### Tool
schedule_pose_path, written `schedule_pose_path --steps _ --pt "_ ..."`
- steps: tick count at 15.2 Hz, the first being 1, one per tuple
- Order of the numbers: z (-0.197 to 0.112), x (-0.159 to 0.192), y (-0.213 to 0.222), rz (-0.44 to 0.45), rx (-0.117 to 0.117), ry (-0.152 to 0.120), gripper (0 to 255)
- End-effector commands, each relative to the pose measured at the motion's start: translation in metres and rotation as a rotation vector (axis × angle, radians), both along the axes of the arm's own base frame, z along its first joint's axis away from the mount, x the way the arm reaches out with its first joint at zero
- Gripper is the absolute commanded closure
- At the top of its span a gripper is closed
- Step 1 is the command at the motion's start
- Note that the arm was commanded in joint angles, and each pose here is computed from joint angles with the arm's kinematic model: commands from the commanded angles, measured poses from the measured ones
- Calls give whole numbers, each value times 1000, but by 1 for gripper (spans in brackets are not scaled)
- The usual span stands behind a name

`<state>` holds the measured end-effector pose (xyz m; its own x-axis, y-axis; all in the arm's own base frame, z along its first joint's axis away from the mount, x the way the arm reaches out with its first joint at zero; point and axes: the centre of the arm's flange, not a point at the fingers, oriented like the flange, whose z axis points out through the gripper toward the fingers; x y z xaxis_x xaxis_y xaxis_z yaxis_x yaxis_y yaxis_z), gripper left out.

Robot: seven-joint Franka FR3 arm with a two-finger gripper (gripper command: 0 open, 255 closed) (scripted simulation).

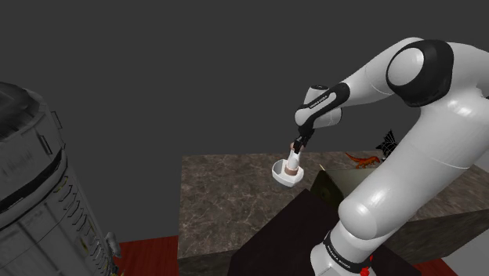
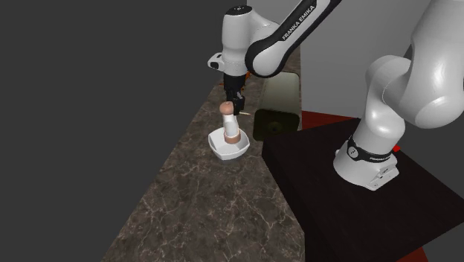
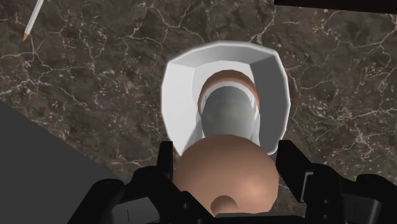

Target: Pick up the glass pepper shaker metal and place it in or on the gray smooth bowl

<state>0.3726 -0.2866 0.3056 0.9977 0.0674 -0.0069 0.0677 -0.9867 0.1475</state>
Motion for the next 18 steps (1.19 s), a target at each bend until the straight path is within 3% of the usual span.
schedule_pose_path --steps 1,2,7,11,18 --pt "0 0 0 0 0 0 255" --pt "0 0 0 0 0 0 0" --pt "0 0 0 0 0 0 0" --pt "49 0 7 0 0 0 0" --pt "49 0 7 0 0 0 0"
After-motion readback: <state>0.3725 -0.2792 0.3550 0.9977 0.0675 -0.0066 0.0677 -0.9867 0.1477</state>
